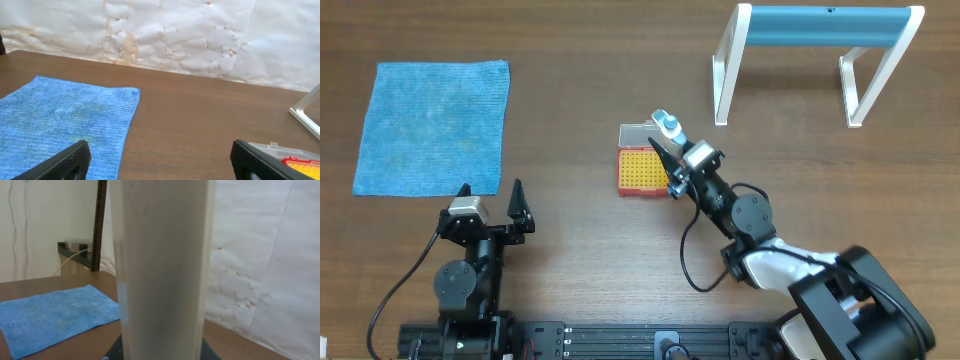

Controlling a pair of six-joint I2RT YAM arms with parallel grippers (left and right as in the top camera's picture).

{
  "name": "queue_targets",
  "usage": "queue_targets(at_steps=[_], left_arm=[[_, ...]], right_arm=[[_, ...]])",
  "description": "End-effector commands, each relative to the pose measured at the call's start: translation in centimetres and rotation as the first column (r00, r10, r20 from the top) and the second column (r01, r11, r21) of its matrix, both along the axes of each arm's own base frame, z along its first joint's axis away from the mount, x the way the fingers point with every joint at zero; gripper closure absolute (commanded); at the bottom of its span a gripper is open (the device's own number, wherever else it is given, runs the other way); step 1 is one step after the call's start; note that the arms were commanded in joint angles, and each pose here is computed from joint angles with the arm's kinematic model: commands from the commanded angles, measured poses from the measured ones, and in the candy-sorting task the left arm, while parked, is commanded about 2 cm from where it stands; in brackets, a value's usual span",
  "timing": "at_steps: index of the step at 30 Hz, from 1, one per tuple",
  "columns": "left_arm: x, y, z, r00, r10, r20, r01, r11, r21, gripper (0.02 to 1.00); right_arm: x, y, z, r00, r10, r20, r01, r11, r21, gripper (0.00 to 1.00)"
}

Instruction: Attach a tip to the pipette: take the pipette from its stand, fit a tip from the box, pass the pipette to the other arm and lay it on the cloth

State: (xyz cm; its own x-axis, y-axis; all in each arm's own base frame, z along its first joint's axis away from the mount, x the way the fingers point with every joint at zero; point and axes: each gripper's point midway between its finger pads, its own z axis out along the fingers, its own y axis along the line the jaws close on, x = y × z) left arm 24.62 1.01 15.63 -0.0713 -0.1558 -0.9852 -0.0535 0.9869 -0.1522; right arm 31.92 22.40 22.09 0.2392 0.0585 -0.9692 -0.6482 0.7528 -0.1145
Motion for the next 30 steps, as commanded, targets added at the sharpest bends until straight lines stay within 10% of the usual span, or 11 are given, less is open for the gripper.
queue_targets(at_steps=[1, 30], left_arm=[[0.0, 0.1, -0.1, 1.0, 0.004, -0.002, -0.004, 1.0, 0.01, 0.112], [0.0, 0.1, -0.1, 1.0, 0.004, -0.002, -0.004, 1.0, 0.01, 0.112]], right_arm=[[1.3, 2.0, 0.0, 0.999, 0.035, -0.002, -0.035, 0.999, 0.009, 0.925], [3.1, 5.7, -5.7, 0.98, 0.098, -0.171, -0.097, 0.995, 0.015, 0.925]])
